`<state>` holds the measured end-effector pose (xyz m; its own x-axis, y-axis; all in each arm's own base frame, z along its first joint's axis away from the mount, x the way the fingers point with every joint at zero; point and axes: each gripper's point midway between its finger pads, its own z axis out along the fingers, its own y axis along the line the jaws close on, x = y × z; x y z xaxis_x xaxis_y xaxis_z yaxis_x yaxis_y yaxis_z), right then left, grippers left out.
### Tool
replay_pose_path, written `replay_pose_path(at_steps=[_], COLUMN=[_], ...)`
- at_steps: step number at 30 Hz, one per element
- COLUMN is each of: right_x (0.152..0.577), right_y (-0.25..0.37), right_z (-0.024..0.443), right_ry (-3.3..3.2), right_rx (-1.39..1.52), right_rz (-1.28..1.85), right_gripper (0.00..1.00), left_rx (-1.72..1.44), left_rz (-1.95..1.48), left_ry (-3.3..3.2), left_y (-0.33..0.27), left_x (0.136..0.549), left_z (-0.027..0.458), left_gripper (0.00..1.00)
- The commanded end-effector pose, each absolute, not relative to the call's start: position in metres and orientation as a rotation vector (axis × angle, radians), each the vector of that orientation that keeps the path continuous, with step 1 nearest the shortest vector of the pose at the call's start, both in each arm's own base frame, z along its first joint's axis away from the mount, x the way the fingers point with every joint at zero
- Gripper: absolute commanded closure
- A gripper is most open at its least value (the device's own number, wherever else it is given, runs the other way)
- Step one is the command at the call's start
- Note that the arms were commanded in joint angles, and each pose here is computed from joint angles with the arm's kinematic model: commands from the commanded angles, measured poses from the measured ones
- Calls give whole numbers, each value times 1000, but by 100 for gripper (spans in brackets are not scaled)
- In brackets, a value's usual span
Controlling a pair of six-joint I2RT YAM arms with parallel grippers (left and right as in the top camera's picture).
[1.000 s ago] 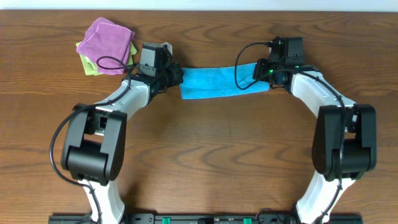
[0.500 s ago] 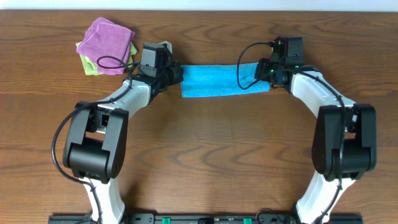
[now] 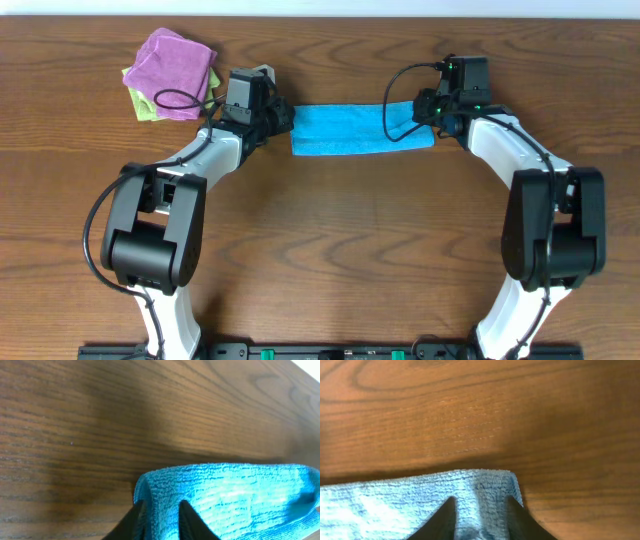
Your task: Fold the cloth
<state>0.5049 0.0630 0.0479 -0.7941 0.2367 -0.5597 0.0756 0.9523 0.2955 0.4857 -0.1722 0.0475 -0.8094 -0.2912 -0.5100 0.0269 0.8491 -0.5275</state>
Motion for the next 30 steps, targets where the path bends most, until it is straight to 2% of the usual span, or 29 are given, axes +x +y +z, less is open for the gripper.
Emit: replay_pose_path(at_steps=[1, 3, 6, 9, 10, 11, 12, 13, 14, 16, 17, 21, 30], right_x=[509, 507, 504, 499, 497, 495, 491, 487, 482, 472, 467, 446, 416], right_y=[65, 64, 64, 63, 63, 62, 62, 62, 61, 61, 63, 73, 63], right_z=[51, 53, 60, 75, 80, 88, 94, 100, 105, 116, 122, 129, 85], right_ry=[2471, 2476, 2478, 2471, 2469, 2465, 2466, 2469, 2473, 2483, 2490, 2543, 2580], right_rx=[211, 212, 219, 233, 236, 239, 244, 258, 279, 333, 354, 400, 678], right_rz=[334, 334, 335, 340, 342, 343, 345, 349, 355, 381, 414, 581, 857], right_gripper=[50, 43, 31, 25, 17, 1, 1, 1, 1, 1, 1, 1, 1], left_rx=[-195, -203, -220, -224, -226, -219, -207, -187, -167, -119, -110, -93, 0], left_rz=[-671, -669, -667, -657, -662, -676, -700, -732, -762, -839, -867, -921, -759], left_ry=[2420, 2413, 2393, 2364, 2351, 2336, 2321, 2305, 2292, 2264, 2257, 2265, 2388], left_y=[-165, -161, -151, -140, -138, -138, -140, -144, -148, -160, -165, -188, -217], left_x=[490, 493, 497, 501, 502, 503, 503, 502, 501, 497, 497, 490, 472], left_z=[44, 47, 54, 68, 74, 82, 91, 101, 110, 128, 133, 137, 92], left_gripper=[61, 39, 18, 7, 6, 7, 10, 21, 40, 90, 94, 94, 94])
